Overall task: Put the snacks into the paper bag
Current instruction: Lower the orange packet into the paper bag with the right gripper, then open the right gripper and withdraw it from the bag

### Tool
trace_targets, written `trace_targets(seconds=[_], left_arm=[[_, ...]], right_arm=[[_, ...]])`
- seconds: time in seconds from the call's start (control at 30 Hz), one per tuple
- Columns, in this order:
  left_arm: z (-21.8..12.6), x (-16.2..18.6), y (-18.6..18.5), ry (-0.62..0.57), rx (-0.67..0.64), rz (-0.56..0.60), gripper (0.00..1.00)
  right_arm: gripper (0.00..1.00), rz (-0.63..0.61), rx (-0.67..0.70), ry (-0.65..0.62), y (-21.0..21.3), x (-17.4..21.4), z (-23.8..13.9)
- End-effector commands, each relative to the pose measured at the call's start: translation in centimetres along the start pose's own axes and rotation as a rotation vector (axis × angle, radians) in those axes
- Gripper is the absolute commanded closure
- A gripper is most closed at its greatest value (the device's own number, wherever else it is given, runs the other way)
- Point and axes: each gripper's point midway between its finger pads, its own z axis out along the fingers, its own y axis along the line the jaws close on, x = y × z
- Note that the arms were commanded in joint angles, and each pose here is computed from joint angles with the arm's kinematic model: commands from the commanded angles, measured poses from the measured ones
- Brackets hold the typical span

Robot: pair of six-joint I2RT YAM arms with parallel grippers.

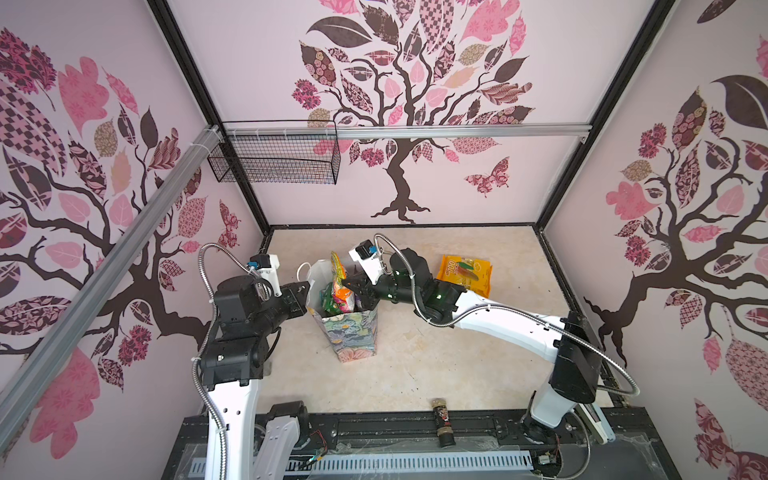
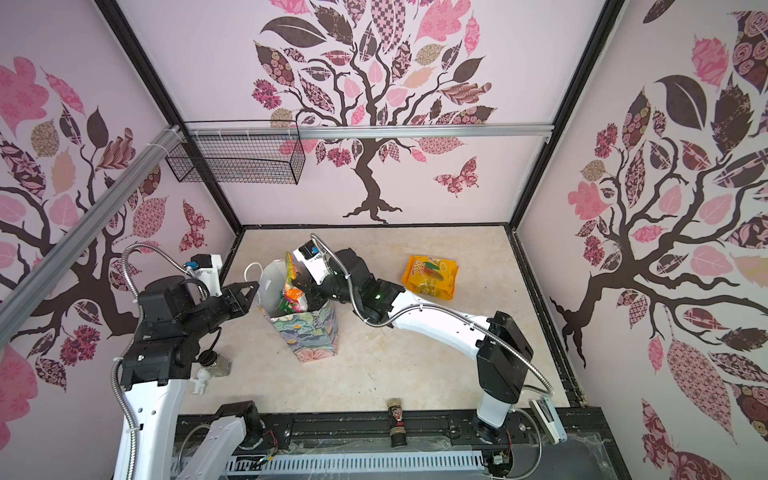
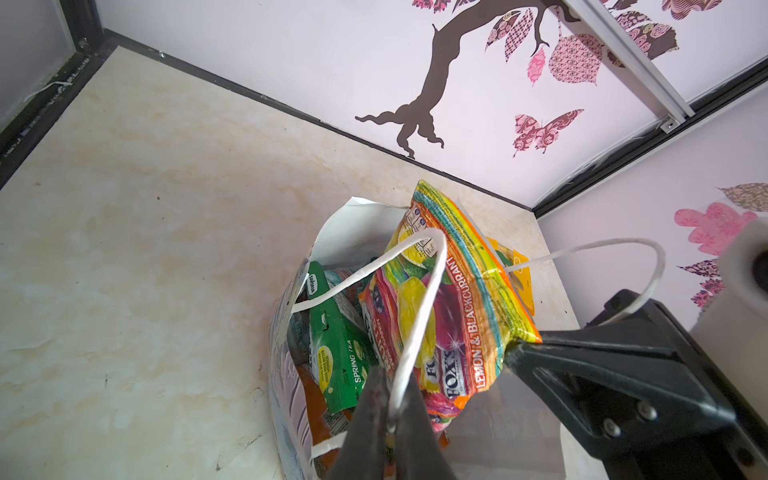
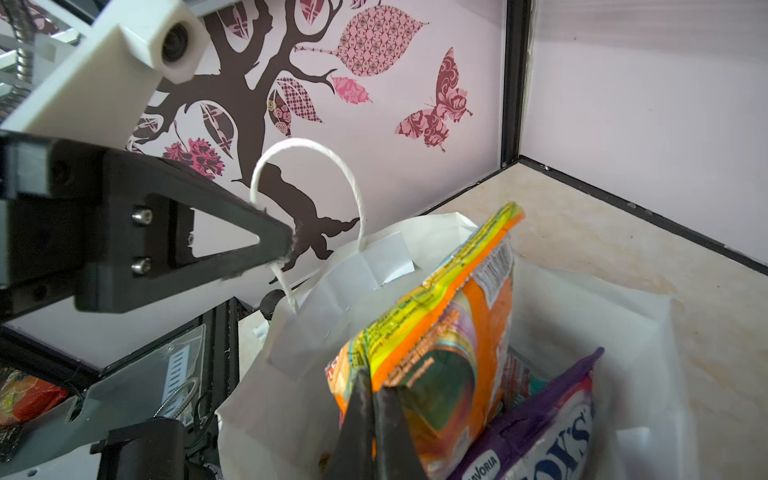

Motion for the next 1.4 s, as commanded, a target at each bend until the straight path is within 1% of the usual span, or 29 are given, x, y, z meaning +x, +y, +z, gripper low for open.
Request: trace_targets(seconds=[0.0,0.13,0.27,0.33,0.53,0.63,0.7,0.73,0.8,0.97,1.17,1.3,1.37], left_arm=[[0.0,-0.4,0.0,-0.018,0.001,0.008,0.90],[0.0,-0.4,0.0,-0.018,0.000,0.006,0.90],[0.0,-0.4,0.0,-0.020,0.000,0.007,0.90],[-0.1,-0.5,0.1,-0.022,-0.006,0.007,0.90],[0.1,-0.5,0.1,-0.020,-0.005,0.006,0.90],[0.0,-0.4,0.1,-0.019,-0.006,0.007,0.90],[0.0,-0.4,0.1,-0.018,-0.005,0.007,0.90],[0.0,-0.4,0.1,-0.019,-0.005,0.007,0.90],[0.1,-0.4,0.1,-0.018,-0.004,0.008,0.90],[0.2,-0.4,0.2,-0.016,-0.003,0.006,0.90],[0.3,-0.5,0.0,-0.017,0.006,0.006,0.90],[0.2,-0.5,-0.3,-0.016,0.021,0.006,0.90],[0.1,-0.6,-0.5,-0.018,0.029,0.005,0.90]], right_arm=[[1.00,-0.053,-0.018,-0.129,0.8,-4.2,-1.9],[1.00,-0.067,0.023,-0.130,0.0,-4.2,-2.8],[1.00,-0.100,0.019,-0.095,0.0,-3.3,-3.0],[0.99,-0.098,0.037,-0.094,-0.3,-3.2,-3.2],[1.00,-0.091,0.019,-0.106,0.1,-3.6,-3.4],[0.94,-0.091,0.019,-0.105,0.1,-3.5,-3.3],[0.82,-0.092,0.022,-0.103,0.0,-3.5,-3.2],[0.78,-0.090,0.024,-0.103,-0.1,-3.5,-3.2],[0.77,-0.087,0.026,-0.106,-0.1,-3.5,-3.2],[0.69,-0.083,0.014,-0.114,0.2,-4.0,-3.4],[0.67,-0.076,0.009,-0.113,0.5,-4.4,-3.8],[0.63,-0.049,0.047,-0.048,0.5,-5.1,-3.7],[0.58,-0.023,0.132,0.027,0.5,-5.7,-3.9]])
